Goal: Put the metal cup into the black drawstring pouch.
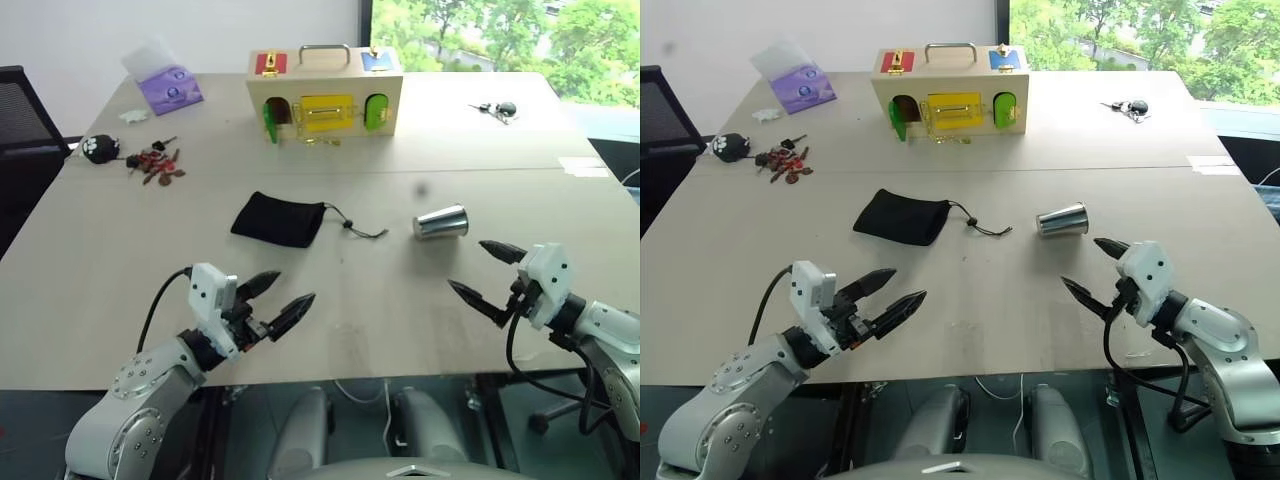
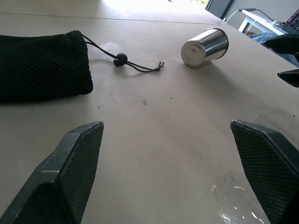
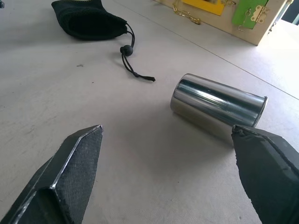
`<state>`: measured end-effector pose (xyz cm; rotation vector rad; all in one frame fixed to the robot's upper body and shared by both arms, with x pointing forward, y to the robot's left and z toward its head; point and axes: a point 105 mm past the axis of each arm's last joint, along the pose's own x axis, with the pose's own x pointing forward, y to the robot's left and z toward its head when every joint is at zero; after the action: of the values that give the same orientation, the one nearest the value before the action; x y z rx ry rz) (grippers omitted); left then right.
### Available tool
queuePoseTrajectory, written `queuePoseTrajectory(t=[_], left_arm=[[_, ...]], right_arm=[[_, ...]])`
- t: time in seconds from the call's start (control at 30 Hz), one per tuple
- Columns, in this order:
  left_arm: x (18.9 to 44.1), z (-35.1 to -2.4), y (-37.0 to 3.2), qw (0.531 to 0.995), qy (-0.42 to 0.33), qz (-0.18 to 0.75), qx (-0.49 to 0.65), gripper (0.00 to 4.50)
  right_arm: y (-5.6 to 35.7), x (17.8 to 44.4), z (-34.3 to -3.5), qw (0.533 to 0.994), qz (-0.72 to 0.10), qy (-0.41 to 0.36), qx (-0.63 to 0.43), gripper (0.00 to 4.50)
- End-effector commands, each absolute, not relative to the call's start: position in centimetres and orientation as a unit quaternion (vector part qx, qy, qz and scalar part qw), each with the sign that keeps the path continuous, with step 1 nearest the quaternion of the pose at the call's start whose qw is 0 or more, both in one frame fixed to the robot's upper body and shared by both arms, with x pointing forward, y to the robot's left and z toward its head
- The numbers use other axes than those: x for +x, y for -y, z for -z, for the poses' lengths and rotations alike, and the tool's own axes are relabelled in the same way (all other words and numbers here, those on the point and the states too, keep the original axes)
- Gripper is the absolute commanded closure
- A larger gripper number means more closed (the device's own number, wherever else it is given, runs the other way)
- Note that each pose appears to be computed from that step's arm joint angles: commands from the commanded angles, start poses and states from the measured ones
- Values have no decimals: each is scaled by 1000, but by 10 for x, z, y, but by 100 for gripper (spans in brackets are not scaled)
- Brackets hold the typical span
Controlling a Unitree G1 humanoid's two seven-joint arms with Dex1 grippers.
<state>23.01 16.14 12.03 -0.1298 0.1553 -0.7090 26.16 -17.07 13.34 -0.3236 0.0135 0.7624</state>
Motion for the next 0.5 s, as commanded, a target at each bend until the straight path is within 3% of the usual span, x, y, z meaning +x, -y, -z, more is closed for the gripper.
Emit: queuePoseTrajectory(t=[0.03, 0.5], left_arm=[[229, -135, -159, 933, -45, 354, -47, 0], [242, -151, -157, 938, -14, 337, -73, 0]], right_arm=[[172, 263, -147, 914, -368, 22, -170, 2], [144, 265, -183, 903, -395, 85, -149, 2]])
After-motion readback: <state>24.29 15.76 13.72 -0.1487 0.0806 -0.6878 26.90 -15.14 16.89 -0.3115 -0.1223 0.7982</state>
